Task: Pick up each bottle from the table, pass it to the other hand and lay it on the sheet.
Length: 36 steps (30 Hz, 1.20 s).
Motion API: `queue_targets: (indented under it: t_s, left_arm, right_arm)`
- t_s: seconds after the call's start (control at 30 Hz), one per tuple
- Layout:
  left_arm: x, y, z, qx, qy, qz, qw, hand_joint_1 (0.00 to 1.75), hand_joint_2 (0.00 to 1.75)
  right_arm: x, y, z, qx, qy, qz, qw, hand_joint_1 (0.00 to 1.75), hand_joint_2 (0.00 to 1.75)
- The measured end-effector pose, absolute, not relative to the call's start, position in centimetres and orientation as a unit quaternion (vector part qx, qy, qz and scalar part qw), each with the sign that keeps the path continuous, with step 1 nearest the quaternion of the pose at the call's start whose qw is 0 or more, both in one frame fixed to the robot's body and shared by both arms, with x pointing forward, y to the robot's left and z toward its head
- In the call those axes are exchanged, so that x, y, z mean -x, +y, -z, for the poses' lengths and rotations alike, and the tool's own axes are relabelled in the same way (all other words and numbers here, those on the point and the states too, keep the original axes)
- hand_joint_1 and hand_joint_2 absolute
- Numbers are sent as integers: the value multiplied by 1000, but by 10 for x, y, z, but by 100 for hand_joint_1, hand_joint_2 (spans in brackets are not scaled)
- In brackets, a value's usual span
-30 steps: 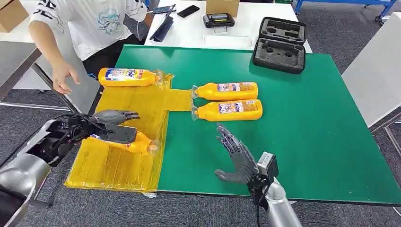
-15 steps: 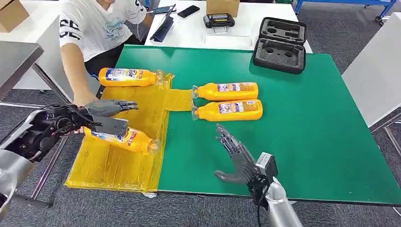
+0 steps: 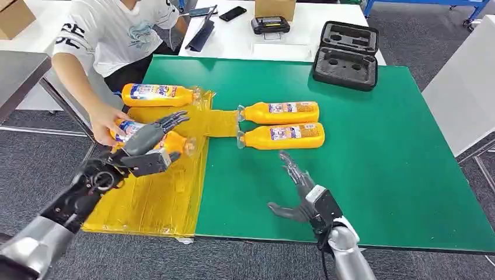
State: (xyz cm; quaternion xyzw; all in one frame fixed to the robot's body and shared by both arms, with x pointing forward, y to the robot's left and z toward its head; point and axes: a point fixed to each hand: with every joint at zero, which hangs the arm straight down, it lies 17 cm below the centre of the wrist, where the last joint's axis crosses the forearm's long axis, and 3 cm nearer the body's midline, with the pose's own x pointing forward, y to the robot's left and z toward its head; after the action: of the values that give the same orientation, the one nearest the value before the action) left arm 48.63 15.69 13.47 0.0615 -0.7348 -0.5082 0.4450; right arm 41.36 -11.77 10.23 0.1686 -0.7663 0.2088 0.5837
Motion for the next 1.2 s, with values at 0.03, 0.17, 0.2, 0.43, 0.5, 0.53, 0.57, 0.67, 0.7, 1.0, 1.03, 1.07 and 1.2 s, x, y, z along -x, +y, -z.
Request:
queue_targets:
  t_s: [0.03,0.17,0.2,0.43,0.5,0.53,0.57,0.67,0.7,1.0,1.03,1.07,1.2]
  left_arm:
    - [-480,144,-138,-46,-757,467,454,0,175]
    - [-443,102,-146,5,-815,327,478,0,175]
    - [-435,96,-149,7,-824,303,478,0,175]
    - [-414,81,-160,32,-840,223,494,0,175]
    - [-413,81,-163,39,-842,200,499,0,175]
    - [-412,81,-162,41,-842,194,502,0,175]
    - [-411,81,-161,44,-841,188,505,0,175]
    - [-409,80,-159,45,-840,175,512,0,175]
    - [-409,81,-159,45,-840,172,514,0,175]
    - [-408,81,-157,45,-838,162,519,0,175]
    - [-408,81,-157,45,-838,161,519,0,175]
    - [-409,81,-158,45,-838,160,519,0,175]
    - [-409,83,-157,46,-838,154,522,0,175]
  right_arm:
    - [-419,-125,-100,-142,-766,-212,590,0,0]
    - [-444,-145,-111,-77,-778,-211,586,0,0]
    - [-451,-149,-115,-65,-782,-211,583,0,0]
    - [-473,-158,-127,-36,-789,-212,576,0,175]
    - [-481,-162,-129,-19,-789,-219,573,0,175]
    - [-486,-165,-130,-9,-789,-223,572,0,175]
    - [-491,-167,-131,0,-788,-226,572,0,175]
    - [-508,-175,-129,29,-779,-242,577,0,175]
    - [-513,-177,-130,34,-777,-246,578,0,175]
    - [-525,-181,-124,41,-766,-255,589,0,175]
    - [-525,-181,-123,41,-765,-255,589,0,175]
    - [-526,-181,-123,42,-765,-255,590,0,175]
    - [-535,-184,-113,79,-741,-290,601,0,175]
